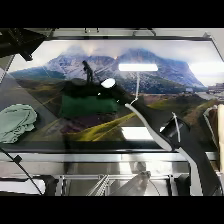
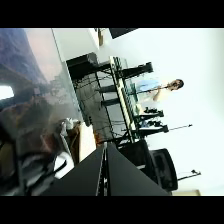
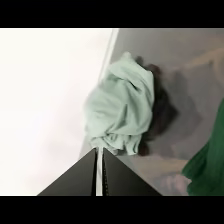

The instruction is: Fold the shirts.

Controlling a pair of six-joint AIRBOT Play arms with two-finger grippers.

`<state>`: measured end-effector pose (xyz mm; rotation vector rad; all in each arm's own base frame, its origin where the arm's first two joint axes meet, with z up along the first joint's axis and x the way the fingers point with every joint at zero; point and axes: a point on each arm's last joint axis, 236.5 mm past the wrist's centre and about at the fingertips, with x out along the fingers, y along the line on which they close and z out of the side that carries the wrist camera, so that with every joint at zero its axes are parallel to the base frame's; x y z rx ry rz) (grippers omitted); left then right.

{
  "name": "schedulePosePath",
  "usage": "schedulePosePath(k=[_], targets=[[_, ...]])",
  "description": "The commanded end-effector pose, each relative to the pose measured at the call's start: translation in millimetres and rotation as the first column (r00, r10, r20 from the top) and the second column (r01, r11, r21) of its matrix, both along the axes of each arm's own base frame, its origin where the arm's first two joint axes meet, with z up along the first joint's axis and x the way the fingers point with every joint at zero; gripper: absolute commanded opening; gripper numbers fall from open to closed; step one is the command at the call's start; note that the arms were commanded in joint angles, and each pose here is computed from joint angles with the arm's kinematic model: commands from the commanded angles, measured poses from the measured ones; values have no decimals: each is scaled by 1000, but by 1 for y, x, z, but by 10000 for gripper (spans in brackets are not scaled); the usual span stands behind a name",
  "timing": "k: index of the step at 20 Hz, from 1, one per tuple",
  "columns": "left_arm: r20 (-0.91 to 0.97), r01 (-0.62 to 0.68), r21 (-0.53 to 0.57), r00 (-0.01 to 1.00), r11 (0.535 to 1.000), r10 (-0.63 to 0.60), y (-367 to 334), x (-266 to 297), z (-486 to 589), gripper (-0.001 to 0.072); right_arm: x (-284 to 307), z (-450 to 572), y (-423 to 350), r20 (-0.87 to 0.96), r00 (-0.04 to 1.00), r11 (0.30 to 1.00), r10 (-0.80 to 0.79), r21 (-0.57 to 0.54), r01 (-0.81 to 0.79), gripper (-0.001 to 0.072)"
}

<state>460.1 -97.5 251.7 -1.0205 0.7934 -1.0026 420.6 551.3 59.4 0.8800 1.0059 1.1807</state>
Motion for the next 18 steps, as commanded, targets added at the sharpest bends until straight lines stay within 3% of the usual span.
schedulePosePath(k=[1, 3, 5, 8, 10, 12, 14, 15, 18], targets=[[-32, 24, 102, 999, 995, -20, -2, -5, -28, 9, 10, 58, -46, 28, 997, 995, 67, 74, -69, 19], [-57, 35, 241, 998, 970, -22, -2, -8, -56, 9, 17, 83, -84, 68, 994, 996, 82, 29, -84, 19], [-57, 12, 402, 998, 915, 12, 4, -11, -80, 11, 19, 86, -128, 63, 994, 989, 86, -130, -77, 19], [16, -37, 440, 999, 897, 33, -1, -25, -78, 20, 23, 89, -214, 69, 997, 917, 37, -399, -7, 19], [23, -2, 460, 1000, 888, -10, -9, -51, -90, 20, 21, 88, -290, 84, 996, 788, -32, -611, 77, 24], [9, 33, 473, 999, 880, -42, -14, -77, -112, 21, 11, 82, -373, 109, 988, 557, -113, -816, 154, 31], [-38, 74, 465, 997, 882, -63, -20, -101, -137, 21, -5, 77, -440, 119, 965, 321, -234, -927, 192, 51], [-57, 95, 461, 995, 882, -77, -23, -112, -151, 21, -14, 71, -453, 104, 951, 272, -291, -944, 186, 50], [-127, 138, 444, 988, 885, -90, -27, -134, -191, 20, -34, 12, -449, -2, 953, 255, -305, -964, 79, 48]])
